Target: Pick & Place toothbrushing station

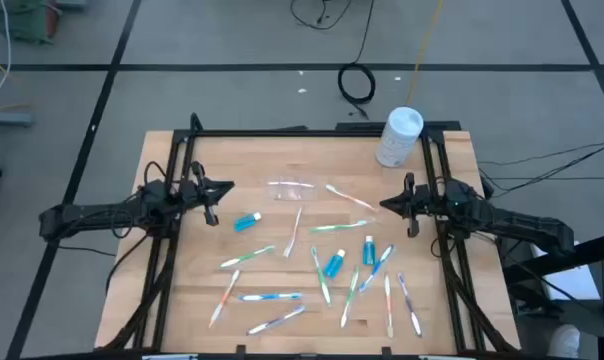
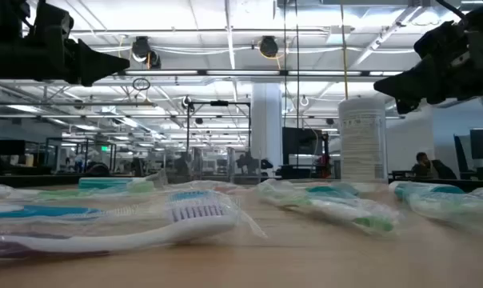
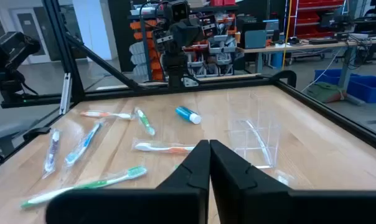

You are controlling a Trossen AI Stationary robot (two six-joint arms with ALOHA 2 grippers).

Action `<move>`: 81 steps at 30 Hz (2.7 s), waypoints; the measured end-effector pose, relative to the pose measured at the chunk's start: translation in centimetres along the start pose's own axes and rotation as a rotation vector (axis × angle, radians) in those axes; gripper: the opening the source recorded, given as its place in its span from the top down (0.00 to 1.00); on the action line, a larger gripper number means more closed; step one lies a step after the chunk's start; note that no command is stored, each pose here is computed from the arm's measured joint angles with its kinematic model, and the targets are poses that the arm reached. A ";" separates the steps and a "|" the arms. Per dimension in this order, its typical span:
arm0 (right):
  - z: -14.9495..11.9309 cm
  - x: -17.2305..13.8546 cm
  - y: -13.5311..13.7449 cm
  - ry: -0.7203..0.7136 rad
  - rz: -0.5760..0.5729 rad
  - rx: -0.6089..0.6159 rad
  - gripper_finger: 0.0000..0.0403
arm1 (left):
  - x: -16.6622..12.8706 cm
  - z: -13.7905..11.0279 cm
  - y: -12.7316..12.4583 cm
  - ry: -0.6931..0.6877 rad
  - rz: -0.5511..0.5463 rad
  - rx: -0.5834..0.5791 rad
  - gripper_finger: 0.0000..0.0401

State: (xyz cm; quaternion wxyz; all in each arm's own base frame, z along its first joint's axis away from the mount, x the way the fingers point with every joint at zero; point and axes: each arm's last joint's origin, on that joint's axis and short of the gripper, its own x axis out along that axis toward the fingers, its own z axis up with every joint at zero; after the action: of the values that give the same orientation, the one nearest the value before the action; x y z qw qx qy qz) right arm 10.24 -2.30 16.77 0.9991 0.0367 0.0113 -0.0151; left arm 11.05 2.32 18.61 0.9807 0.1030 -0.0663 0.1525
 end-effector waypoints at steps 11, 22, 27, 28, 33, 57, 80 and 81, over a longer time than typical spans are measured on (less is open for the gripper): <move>0.0 0.0 0.0 0.000 0.000 0.000 0.99 | 0.0 0.0 0.0 0.000 0.000 0.000 0.92; 0.0 0.0 0.0 0.000 0.000 0.000 0.99 | 0.0 0.0 0.0 0.000 0.000 -0.001 0.92; 0.0 0.0 0.0 0.000 0.000 0.000 0.99 | 0.0 0.0 0.0 0.000 0.000 0.000 0.92; 0.0 0.0 0.0 0.000 0.000 0.000 0.99 | 0.0 0.0 0.0 0.000 0.000 -0.001 0.92; 0.0 0.0 0.0 0.000 0.001 0.000 0.99 | 0.0 0.0 0.0 0.000 0.000 -0.001 0.92; 0.6 0.0 0.0 -0.057 0.003 -0.048 0.99 | 0.0 0.0 0.0 0.004 -0.001 -0.105 0.92; 4.9 -0.8 0.3 -0.511 -0.105 -0.351 0.98 | 1.5 2.4 -1.1 0.048 -0.279 -0.174 0.92; 5.0 -0.7 0.3 -0.526 -0.088 -0.358 0.97 | 1.8 2.9 -1.1 0.052 -0.278 -0.146 0.92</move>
State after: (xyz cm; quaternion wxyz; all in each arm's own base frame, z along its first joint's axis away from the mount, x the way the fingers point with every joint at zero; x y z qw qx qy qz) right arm 9.66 -2.30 21.83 0.9568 -0.1456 -0.2432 -0.0650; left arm 12.81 1.19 21.56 0.9986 0.0358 -0.0371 0.0125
